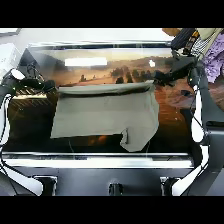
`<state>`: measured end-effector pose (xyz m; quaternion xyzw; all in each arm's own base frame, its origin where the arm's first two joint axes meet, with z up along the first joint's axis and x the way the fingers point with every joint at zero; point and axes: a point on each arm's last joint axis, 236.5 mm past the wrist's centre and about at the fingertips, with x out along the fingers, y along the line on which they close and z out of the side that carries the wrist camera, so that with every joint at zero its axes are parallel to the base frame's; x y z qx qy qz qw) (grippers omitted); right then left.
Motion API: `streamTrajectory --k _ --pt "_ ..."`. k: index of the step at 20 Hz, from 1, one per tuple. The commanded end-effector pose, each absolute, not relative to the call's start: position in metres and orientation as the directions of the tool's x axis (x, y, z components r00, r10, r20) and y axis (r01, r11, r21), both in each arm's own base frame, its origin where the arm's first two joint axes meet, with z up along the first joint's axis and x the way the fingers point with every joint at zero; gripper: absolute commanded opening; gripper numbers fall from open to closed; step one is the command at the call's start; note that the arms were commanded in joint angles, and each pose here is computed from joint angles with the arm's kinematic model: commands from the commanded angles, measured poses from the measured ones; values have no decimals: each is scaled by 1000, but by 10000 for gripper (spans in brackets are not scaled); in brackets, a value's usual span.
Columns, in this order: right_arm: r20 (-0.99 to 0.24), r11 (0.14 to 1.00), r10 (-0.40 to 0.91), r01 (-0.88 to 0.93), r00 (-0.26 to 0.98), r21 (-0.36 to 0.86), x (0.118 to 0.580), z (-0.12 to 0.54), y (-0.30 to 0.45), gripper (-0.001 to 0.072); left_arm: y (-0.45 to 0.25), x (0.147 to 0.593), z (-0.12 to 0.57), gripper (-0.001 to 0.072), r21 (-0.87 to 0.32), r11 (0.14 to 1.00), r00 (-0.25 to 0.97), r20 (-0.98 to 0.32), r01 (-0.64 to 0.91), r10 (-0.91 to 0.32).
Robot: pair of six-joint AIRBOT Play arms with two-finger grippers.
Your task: Fold the clothes and pants, and hang the long-sleeved shirts on hangers.
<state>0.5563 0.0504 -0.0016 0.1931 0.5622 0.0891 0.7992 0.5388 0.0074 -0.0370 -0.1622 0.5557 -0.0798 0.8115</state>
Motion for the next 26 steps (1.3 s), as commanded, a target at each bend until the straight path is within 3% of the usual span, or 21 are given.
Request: streamTrajectory --k 1,6,11,12,13,14,15,19,20,23,26 --pt "-948 951 279 94 155 295 511 -25 32 23 -4 508 -50 11 -376 923 230 -908 -77 -351" --pt "-959 954 267 114 95 277 504 -45 29 24 -4 505 -72 11 -381 918 191 -914 -108 -357" --pt "-940 931 342 132 6 340 494 -72 49 36 -10 502 -90 16 -383 916 153 -919 -121 -364" --pt "-939 932 343 125 5 341 494 -74 54 107 -11 503 -90 84 -383 916 156 -918 -120 -364" --pt "-938 931 346 119 5 344 495 -74 58 251 -11 504 -87 282 -387 913 162 -916 -127 -366" --pt "-935 929 354 115 4 352 494 -71 61 398 -9 505 -82 531 -387 913 173 -915 -132 -363" --pt "-935 931 355 88 -2 354 489 -61 62 432 -4 505 -72 651 -384 914 187 -915 -132 -358" --pt "-923 930 360 23 133 366 484 16 21 431 38 470 -21 663 -341 935 166 -932 -96 -323" --pt "-914 923 374 39 154 384 475 29 7 431 47 463 -9 663 -382 912 198 -915 -151 -351" --pt "-873 861 471 149 128 487 414 30 -8 433 73 418 -7 663 -408 878 214 -908 -250 -361" --pt "-834 809 550 224 41 544 331 -7 25 436 70 359 -26 663 -439 827 192 -898 -352 -395"
